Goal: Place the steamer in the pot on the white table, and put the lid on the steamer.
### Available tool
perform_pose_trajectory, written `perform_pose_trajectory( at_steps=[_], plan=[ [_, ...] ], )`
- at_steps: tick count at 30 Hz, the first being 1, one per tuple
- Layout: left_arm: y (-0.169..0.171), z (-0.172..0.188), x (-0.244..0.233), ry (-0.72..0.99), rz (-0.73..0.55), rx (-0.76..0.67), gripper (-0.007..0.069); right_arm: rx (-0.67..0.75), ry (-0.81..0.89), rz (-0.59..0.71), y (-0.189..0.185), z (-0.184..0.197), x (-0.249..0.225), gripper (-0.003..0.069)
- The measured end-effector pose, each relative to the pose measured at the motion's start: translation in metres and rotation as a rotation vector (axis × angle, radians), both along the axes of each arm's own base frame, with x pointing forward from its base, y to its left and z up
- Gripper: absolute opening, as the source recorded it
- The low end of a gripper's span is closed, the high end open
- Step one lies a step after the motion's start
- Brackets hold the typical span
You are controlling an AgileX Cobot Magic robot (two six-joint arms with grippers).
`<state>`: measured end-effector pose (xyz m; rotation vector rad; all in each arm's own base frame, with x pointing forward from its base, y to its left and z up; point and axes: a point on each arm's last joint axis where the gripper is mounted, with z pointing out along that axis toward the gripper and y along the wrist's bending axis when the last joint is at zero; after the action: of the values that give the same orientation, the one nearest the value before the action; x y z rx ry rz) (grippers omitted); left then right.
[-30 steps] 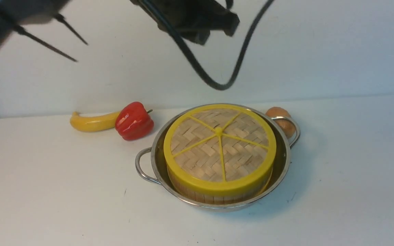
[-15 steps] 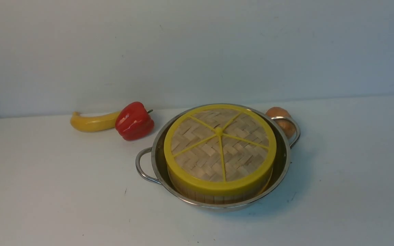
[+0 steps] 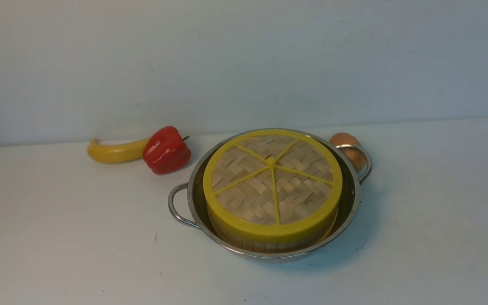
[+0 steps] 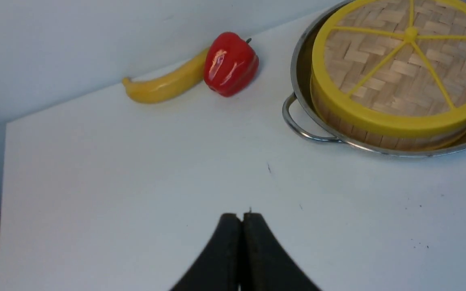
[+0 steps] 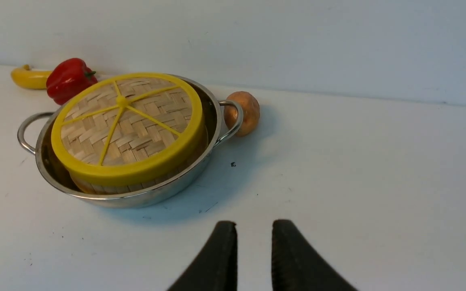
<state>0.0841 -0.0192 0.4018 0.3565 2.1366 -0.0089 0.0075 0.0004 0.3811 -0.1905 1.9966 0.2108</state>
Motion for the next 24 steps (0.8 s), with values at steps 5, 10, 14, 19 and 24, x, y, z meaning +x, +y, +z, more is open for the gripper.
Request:
perform_pose_trajectory(
  at_steps=[5, 10, 14, 19, 24],
  plan=[
    [0.014, -0.039, -0.024, -0.048, -0.017, -0.027, -0.0021, -0.008, -0.002, -0.004, -0.001, 0.000, 0.000, 0.0144],
    [0.024, -0.074, -0.041, -0.128, -0.038, -0.052, -0.0021, -0.015, -0.010, -0.010, -0.001, 0.001, 0.001, 0.0144],
    [0.029, -0.089, -0.051, -0.221, -0.060, -0.095, -0.0010, -0.031, -0.030, -0.003, -0.001, 0.002, 0.001, 0.0144],
    [0.028, -0.088, -0.051, -0.327, -0.087, -0.114, -0.0011, -0.083, -0.100, 0.025, -0.001, 0.006, 0.003, 0.0144],
    [0.019, -0.085, -0.043, -0.508, -0.153, -0.100, -0.0011, -0.151, -0.199, 0.056, 0.003, 0.000, 0.017, 0.0106]
  ],
)
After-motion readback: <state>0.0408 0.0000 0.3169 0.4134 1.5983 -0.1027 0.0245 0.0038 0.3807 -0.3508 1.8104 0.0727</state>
